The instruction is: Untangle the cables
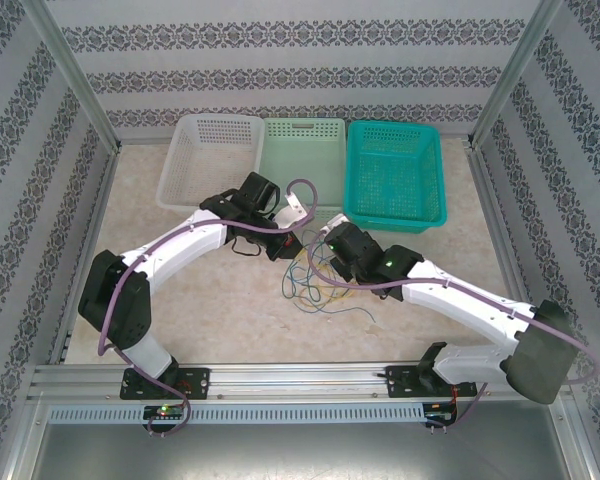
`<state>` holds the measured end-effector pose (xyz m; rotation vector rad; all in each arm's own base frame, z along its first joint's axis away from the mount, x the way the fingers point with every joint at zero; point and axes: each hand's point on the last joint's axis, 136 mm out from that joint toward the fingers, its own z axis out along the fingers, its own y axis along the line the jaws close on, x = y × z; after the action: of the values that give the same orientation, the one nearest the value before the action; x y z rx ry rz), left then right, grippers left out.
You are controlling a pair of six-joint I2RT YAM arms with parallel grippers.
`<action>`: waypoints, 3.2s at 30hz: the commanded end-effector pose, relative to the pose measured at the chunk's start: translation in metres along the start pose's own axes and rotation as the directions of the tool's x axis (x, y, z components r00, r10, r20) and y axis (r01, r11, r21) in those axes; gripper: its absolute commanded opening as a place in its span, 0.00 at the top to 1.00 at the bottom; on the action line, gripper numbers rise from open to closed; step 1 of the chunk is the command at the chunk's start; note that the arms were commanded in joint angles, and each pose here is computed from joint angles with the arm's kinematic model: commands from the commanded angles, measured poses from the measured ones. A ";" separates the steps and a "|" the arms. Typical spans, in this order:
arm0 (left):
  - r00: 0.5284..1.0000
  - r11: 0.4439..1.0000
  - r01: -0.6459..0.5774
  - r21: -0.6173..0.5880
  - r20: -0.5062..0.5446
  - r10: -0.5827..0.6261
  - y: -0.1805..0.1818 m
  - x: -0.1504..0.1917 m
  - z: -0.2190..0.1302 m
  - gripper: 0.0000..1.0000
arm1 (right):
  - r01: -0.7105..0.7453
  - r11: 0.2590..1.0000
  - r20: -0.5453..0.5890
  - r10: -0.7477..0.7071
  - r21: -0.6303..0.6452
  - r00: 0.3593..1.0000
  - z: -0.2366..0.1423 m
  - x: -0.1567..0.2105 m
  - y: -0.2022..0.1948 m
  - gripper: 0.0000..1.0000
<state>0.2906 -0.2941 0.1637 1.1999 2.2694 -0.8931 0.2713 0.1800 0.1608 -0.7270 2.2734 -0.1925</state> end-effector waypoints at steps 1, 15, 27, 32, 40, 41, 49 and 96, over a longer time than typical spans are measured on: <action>0.986 0.992 0.076 -0.102 -0.138 -0.090 0.027 0.037 -0.009 1.00 | 0.024 0.991 -0.022 -0.021 0.133 1.000 -0.012 0.012 -0.031 0.96; 0.977 0.988 0.091 -0.121 -0.180 -0.112 0.032 0.045 -0.013 1.00 | 0.118 0.988 -0.020 -0.116 0.104 0.993 -0.021 0.017 -0.027 0.95; 0.987 0.989 0.135 -0.056 -0.075 -0.139 0.020 0.031 -0.010 1.00 | -0.497 0.836 -0.018 0.508 -0.233 0.861 -0.012 0.016 -0.019 0.57; 0.984 0.987 0.157 -0.032 -0.083 -0.159 0.017 0.037 -0.006 1.00 | -0.539 0.792 -0.010 0.560 -0.287 0.829 -0.014 0.019 -0.014 0.58; 0.992 0.992 0.121 -0.046 -0.039 -0.123 0.011 0.034 -0.016 1.00 | -0.560 0.784 -0.047 0.570 -0.267 0.820 -0.008 0.035 -0.011 0.56; 0.992 0.992 0.118 -0.047 -0.031 -0.119 0.011 0.033 -0.017 1.00 | -0.567 0.784 -0.050 0.575 -0.250 0.817 -0.006 0.037 -0.012 0.49; 0.993 0.992 0.114 -0.050 -0.037 -0.116 0.011 0.032 -0.018 1.00 | -0.593 0.780 -0.145 0.575 -0.200 0.805 0.012 0.049 -0.017 0.42; 0.988 0.987 0.147 -0.056 -0.036 -0.150 0.018 0.037 -0.024 1.00 | 0.022 0.945 -0.243 -0.107 -0.327 0.964 0.045 0.071 0.009 0.87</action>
<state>0.2851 -0.2503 0.1430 1.0641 2.4394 -0.8380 0.2509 0.1493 0.0670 -1.0265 2.6221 0.0330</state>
